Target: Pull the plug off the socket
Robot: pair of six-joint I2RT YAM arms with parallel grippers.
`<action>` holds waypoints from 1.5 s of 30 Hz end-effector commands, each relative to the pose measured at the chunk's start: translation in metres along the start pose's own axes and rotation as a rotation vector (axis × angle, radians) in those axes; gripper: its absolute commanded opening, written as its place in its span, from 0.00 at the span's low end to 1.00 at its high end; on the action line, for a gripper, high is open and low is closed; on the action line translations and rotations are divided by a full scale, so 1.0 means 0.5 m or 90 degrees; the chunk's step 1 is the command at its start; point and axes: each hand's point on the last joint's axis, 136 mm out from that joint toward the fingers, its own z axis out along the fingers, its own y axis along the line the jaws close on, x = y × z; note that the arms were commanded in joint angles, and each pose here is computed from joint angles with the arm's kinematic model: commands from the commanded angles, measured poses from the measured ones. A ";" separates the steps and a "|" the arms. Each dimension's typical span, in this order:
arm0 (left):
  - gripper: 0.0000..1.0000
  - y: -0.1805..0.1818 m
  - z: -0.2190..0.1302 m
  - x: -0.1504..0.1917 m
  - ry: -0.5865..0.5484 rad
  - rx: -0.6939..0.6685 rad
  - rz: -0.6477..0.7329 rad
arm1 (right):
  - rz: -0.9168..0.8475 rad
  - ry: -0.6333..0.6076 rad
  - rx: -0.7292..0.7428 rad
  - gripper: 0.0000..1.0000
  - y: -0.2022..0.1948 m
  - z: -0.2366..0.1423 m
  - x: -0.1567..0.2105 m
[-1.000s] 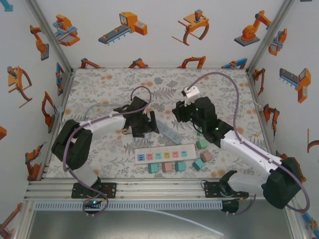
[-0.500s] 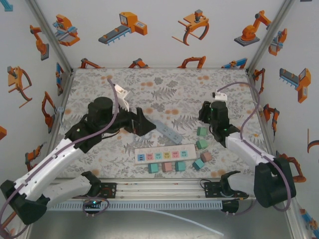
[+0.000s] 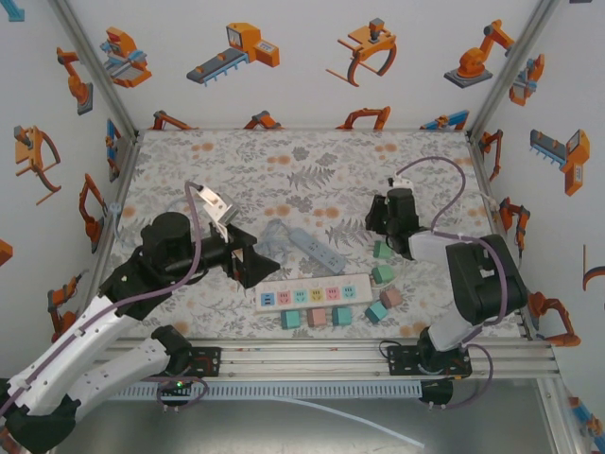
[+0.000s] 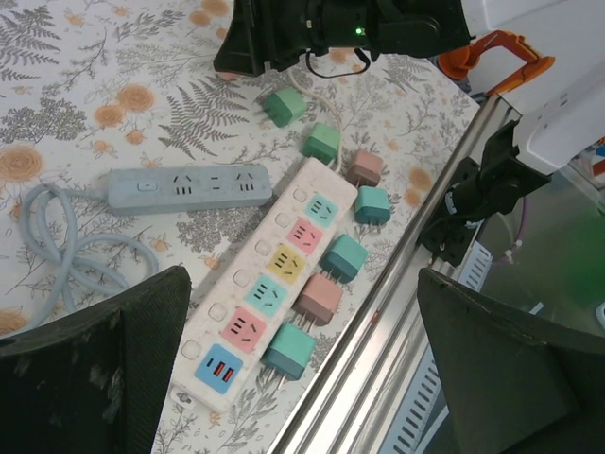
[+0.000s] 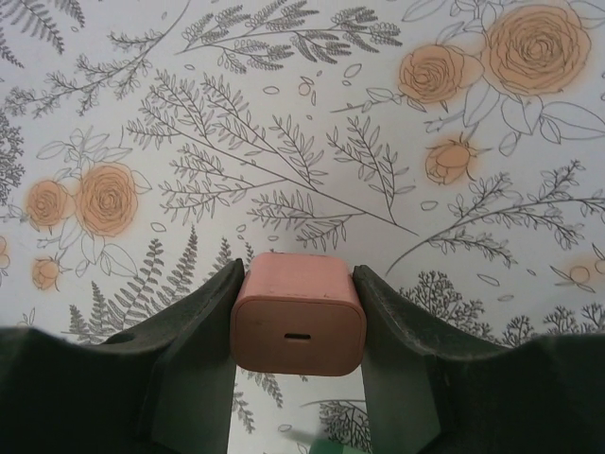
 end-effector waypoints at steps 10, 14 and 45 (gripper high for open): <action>0.97 0.045 0.007 0.041 0.020 -0.065 -0.003 | -0.008 0.001 0.023 0.54 -0.034 -0.012 0.039; 0.97 0.057 0.002 0.042 0.010 -0.088 -0.010 | -0.006 -0.019 0.023 0.58 -0.034 -0.039 0.021; 0.97 0.534 -0.298 0.188 -0.197 -0.995 0.019 | -0.039 -0.244 0.475 0.93 -0.320 -0.344 -0.020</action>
